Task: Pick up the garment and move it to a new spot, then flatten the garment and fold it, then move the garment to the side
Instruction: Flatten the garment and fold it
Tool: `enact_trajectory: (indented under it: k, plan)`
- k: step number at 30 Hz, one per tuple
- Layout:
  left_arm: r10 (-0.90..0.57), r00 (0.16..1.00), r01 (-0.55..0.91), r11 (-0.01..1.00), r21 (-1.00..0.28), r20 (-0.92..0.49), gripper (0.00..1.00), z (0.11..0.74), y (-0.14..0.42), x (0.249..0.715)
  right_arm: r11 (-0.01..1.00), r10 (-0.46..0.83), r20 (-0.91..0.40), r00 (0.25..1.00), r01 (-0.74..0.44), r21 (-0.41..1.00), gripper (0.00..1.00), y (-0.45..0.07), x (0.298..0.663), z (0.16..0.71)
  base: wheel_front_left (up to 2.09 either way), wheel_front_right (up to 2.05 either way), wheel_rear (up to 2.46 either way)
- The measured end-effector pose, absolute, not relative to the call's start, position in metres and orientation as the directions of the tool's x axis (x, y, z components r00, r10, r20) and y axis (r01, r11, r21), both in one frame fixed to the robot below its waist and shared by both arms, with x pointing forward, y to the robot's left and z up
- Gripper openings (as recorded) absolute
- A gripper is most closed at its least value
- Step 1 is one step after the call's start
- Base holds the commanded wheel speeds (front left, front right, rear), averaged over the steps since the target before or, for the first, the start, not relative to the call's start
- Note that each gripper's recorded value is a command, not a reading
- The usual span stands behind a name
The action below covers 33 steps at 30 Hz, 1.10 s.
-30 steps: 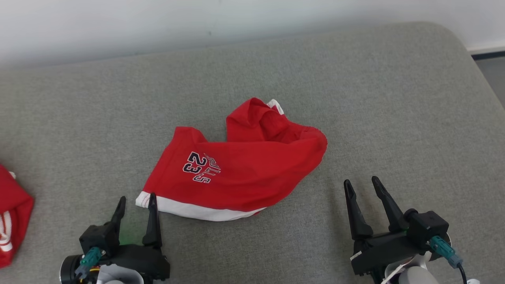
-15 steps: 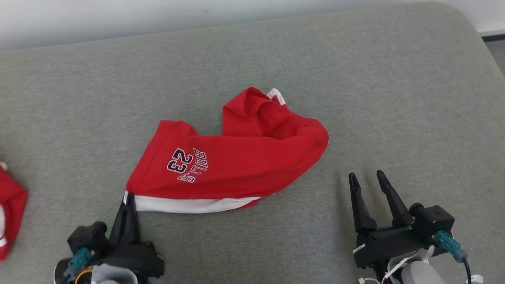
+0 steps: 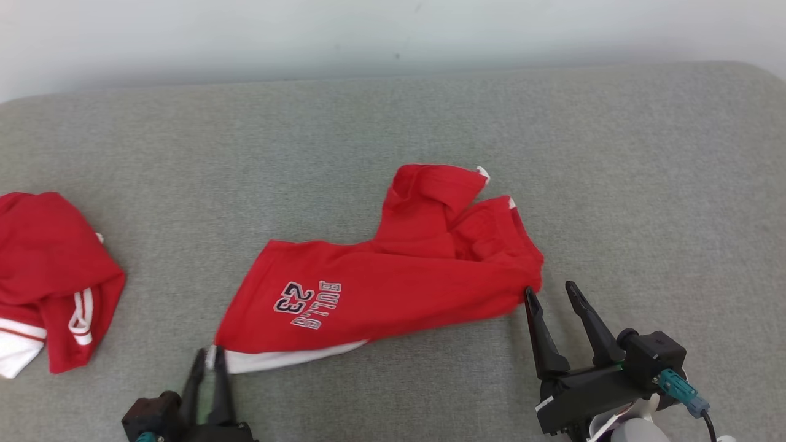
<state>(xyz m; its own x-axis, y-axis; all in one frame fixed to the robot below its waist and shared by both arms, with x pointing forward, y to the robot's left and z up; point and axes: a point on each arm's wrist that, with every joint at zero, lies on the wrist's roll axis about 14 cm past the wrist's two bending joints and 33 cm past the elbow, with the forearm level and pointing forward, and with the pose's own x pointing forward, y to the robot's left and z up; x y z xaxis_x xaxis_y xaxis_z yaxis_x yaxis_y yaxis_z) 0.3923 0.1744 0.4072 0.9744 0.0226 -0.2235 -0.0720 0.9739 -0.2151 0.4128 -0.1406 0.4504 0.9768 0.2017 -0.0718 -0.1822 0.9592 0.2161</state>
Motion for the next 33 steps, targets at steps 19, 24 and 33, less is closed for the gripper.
enact_trajectory:
  k: [19, 24, 33]
  plan:
    - [0.011, 0.99, -0.036, 0.984, -0.177, -0.142, 1.0, 0.433, 0.174, 0.392, 0.933, 0.295, -0.063, 0.953, -0.273, 0.236, 0.0, -0.111, 0.426, 0.453, 0.0, 0.0, 0.0]
    - [0.015, 0.99, -0.04, 0.983, -0.178, -0.139, 1.0, 0.435, 0.175, 0.385, 0.928, 0.287, 0.045, 0.957, -0.289, 0.236, 0.0, -0.115, 0.428, 0.488, 0.0, 0.0, 0.0]
    - [-0.027, 0.992, 0.001, 0.977, -0.211, -0.124, 1.0, 0.442, 0.157, 0.38, 0.927, 0.287, 0.157, 0.945, -0.315, 0.204, 0.0, -0.119, 0.432, 0.529, 0.0, 0.0, 0.0]
